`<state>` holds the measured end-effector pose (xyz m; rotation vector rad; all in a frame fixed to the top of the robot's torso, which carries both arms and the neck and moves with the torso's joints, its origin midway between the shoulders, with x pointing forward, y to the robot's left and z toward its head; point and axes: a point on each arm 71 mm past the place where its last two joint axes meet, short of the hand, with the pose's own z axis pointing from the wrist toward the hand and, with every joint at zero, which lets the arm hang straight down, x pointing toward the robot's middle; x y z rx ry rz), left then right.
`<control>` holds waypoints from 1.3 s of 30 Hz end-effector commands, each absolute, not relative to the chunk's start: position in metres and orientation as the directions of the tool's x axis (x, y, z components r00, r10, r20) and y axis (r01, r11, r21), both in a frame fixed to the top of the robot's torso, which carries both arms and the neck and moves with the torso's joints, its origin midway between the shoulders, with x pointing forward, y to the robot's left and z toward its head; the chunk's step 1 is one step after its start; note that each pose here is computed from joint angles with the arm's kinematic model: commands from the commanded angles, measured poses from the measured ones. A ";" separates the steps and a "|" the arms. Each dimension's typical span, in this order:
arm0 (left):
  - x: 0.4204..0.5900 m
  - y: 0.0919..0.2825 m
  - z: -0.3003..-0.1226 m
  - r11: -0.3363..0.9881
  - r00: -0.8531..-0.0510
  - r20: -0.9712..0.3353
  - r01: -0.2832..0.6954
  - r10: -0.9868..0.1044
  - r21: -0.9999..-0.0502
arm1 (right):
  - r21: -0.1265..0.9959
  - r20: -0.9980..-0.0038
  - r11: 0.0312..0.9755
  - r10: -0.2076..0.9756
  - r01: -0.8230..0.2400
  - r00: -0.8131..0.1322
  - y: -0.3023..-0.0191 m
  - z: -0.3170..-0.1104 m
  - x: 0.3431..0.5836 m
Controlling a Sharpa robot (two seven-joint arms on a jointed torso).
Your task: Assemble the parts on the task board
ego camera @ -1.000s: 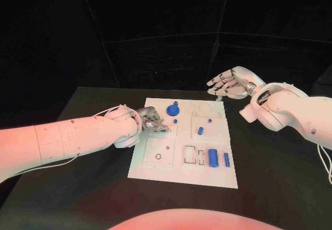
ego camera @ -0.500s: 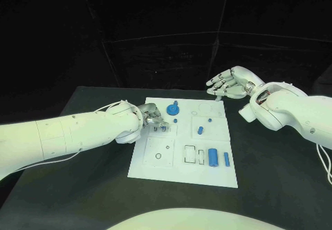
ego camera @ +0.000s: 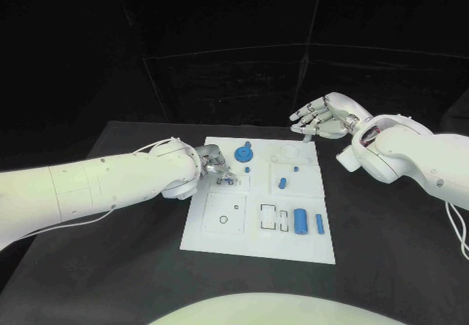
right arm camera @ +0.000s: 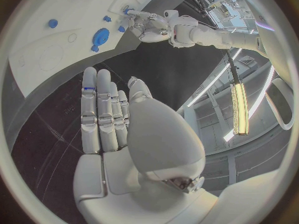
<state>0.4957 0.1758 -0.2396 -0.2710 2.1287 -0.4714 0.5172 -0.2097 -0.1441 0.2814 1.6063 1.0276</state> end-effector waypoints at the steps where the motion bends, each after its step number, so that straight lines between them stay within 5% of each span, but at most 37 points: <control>1: 0.496 0.174 -0.236 0.897 -0.606 -0.703 -0.038 -0.371 -0.440 | 0.739 -0.673 0.581 0.662 -0.342 -0.329 -0.208 -0.143 0.517; 11: 0.505 0.165 -0.222 0.898 -0.639 -0.683 -0.029 -0.354 -0.439 | 0.740 -0.672 0.578 0.661 -0.345 -0.333 -0.204 -0.143 0.518; 39: 0.523 0.158 -0.225 0.950 -0.742 -0.621 -0.065 -0.252 -0.307 | 0.745 -0.665 0.563 0.669 -0.358 -0.332 -0.198 -0.142 0.519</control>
